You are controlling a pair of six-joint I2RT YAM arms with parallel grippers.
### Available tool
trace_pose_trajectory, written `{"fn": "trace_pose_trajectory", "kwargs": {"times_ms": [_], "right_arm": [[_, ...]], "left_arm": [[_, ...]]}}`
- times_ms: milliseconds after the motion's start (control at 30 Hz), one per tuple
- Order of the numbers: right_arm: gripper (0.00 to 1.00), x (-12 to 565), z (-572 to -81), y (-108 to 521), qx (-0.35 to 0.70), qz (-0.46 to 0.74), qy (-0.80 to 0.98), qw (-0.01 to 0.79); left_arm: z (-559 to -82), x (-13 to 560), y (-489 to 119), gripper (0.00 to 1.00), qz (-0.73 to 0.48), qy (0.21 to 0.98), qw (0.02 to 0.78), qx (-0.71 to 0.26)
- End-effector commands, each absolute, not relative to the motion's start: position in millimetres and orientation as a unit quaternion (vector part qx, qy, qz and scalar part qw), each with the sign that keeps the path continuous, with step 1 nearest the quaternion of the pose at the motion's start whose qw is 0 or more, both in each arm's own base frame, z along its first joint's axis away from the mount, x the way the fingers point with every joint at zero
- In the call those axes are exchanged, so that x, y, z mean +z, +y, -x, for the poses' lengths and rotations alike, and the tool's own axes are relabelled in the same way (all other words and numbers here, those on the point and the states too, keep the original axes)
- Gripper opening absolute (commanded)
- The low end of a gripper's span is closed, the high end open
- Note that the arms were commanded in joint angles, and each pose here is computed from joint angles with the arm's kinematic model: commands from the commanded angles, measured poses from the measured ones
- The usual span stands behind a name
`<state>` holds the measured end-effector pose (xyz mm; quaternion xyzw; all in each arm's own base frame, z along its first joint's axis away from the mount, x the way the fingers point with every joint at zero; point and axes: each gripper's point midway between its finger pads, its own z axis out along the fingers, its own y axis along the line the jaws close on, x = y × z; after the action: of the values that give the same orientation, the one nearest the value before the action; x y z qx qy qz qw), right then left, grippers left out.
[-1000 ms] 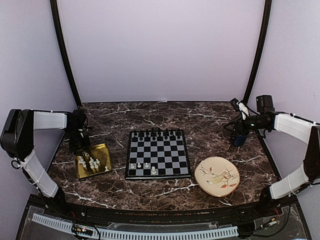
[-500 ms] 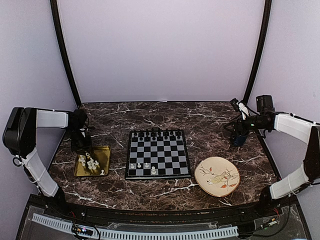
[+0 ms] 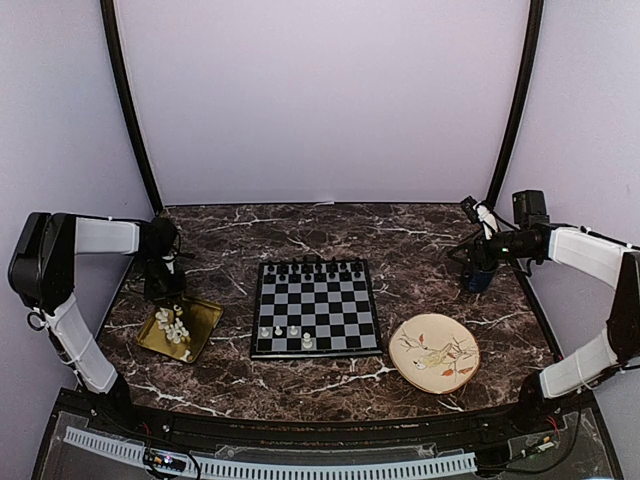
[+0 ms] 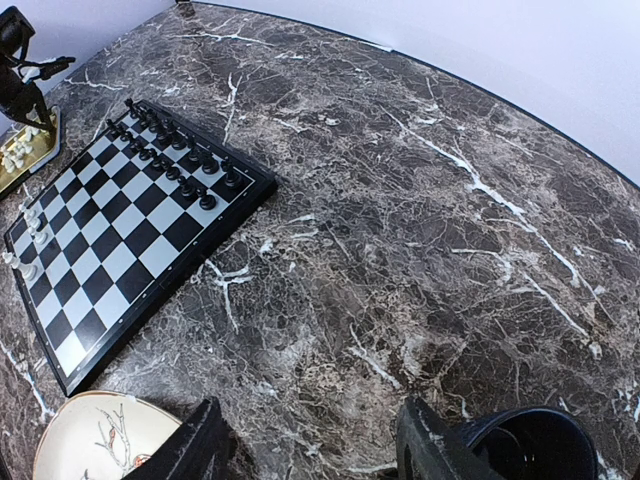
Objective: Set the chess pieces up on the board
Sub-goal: Pick up the bishop from the storage box, then pass from the left arm to the right
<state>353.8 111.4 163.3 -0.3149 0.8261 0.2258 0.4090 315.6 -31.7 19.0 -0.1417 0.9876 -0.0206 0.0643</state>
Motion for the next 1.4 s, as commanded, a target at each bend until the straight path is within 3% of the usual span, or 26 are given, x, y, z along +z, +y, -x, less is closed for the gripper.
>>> {"fn": "trace_pose_trajectory", "kwargs": {"times_ms": [0,433,700,900,1100,1367], "right_arm": [[0.58,164.4,-352.4,111.5,0.228,0.317,0.823,0.412],[0.58,165.3,-352.3,115.4,0.244,0.312,0.822,0.409],[0.59,182.9,-356.7,143.0,0.294,0.296,0.815,0.402],[0.57,195.6,-363.5,211.6,0.375,0.308,0.813,0.323],[0.56,184.2,-366.6,289.3,0.505,0.276,0.794,0.194],[0.53,169.8,-360.3,384.4,0.555,0.286,0.775,0.095]], "left_arm": [[-305.7,22.3,-30.7,0.14,0.119,0.992,0.044,-0.001],[-303.2,58.4,-107.4,0.11,-0.060,0.991,0.111,-0.050],[-299.2,107.2,-179.7,0.11,-0.170,0.945,0.204,-0.192],[-294.3,142.5,-239.5,0.11,-0.250,0.893,0.250,-0.277],[-291.5,152.6,-274.8,0.11,-0.288,0.859,0.260,-0.336],[-270.4,172.5,-292.0,0.12,-0.327,0.814,0.285,-0.387]]}}
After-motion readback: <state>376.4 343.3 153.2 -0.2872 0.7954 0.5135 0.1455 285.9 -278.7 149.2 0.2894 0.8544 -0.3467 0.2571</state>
